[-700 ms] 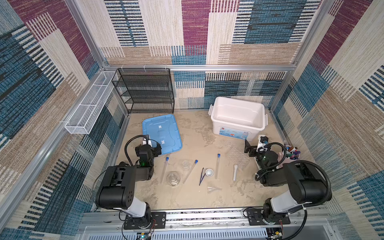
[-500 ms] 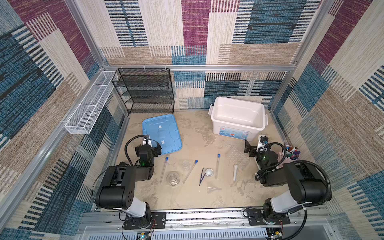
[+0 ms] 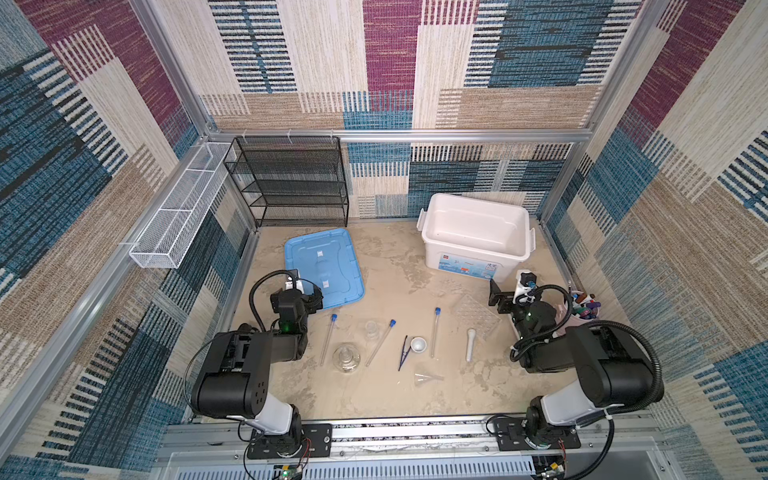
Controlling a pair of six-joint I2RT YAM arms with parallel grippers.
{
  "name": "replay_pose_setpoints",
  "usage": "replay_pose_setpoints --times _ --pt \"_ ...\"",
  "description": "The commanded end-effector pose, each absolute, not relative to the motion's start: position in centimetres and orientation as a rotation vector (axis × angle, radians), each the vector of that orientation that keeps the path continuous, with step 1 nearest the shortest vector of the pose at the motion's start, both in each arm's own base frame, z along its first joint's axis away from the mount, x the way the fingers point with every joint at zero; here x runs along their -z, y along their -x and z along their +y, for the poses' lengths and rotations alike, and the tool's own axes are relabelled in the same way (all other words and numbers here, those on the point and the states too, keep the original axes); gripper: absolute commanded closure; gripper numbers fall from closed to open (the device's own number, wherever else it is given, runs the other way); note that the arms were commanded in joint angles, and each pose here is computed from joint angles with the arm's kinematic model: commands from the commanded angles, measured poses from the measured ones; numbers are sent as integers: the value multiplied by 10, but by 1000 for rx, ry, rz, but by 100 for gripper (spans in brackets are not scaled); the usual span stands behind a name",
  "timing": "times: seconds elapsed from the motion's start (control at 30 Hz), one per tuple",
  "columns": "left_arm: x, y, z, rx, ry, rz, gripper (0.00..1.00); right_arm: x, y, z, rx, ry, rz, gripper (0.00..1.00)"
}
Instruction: Organize the chemistry lab equipment
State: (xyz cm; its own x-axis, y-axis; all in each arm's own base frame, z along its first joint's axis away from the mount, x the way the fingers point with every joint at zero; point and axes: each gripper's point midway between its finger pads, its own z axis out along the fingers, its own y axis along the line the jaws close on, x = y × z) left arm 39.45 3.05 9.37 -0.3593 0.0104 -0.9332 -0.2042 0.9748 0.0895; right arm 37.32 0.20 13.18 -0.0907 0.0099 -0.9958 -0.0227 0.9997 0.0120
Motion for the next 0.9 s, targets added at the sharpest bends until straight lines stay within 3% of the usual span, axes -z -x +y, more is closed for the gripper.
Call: replay_pose_setpoints --times 0.0,0.57,0.87 --pt "-97 -397 31 -210 152 1917 1 -143 -375 3 -34 9 1616 1" --pt "-100 -393 38 -221 202 1928 1 -144 -374 3 -33 9 1612 1" --pt "-126 -381 38 -212 202 1833 1 -162 -385 5 -88 -28 1724 0"
